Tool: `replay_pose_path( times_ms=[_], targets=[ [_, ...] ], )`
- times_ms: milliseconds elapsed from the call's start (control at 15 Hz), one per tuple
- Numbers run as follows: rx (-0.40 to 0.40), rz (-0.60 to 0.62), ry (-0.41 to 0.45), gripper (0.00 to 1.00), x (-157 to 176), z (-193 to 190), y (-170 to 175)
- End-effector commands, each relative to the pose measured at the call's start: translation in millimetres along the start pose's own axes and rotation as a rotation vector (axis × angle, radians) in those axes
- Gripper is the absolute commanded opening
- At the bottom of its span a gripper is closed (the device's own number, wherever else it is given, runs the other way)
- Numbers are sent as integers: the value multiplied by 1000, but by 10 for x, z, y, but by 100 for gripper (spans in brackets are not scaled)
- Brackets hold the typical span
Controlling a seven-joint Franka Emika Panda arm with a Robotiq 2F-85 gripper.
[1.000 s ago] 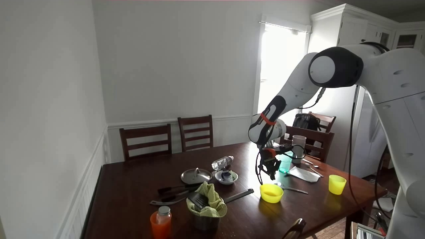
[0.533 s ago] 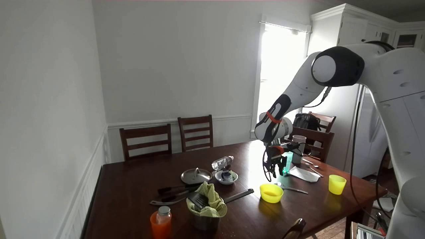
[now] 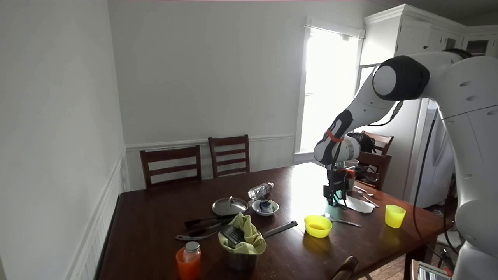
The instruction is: Pick up the silver fork and hang it on the yellow bowl
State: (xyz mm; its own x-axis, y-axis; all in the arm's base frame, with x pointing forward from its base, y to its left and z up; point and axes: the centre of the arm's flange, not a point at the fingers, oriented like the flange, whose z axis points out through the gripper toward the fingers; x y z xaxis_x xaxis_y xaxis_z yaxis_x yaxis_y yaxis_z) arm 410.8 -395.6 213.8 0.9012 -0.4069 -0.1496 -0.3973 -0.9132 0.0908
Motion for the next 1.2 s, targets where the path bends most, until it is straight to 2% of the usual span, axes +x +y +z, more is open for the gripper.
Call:
replay_pose_path(
  times_ms=[0, 133, 200, 533, 667, 1133],
  targets=[
    [65, -139, 39, 100, -128, 149, 93],
    [78, -172, 39, 100, -133, 281, 117],
    [47, -133, 22, 100, -84, 157, 73],
    [61, -162, 17, 100, -102, 250, 67],
    [50, -184, 29, 100, 47, 412, 60],
    [18, -338, 72, 100, 264, 702, -50]
  ],
)
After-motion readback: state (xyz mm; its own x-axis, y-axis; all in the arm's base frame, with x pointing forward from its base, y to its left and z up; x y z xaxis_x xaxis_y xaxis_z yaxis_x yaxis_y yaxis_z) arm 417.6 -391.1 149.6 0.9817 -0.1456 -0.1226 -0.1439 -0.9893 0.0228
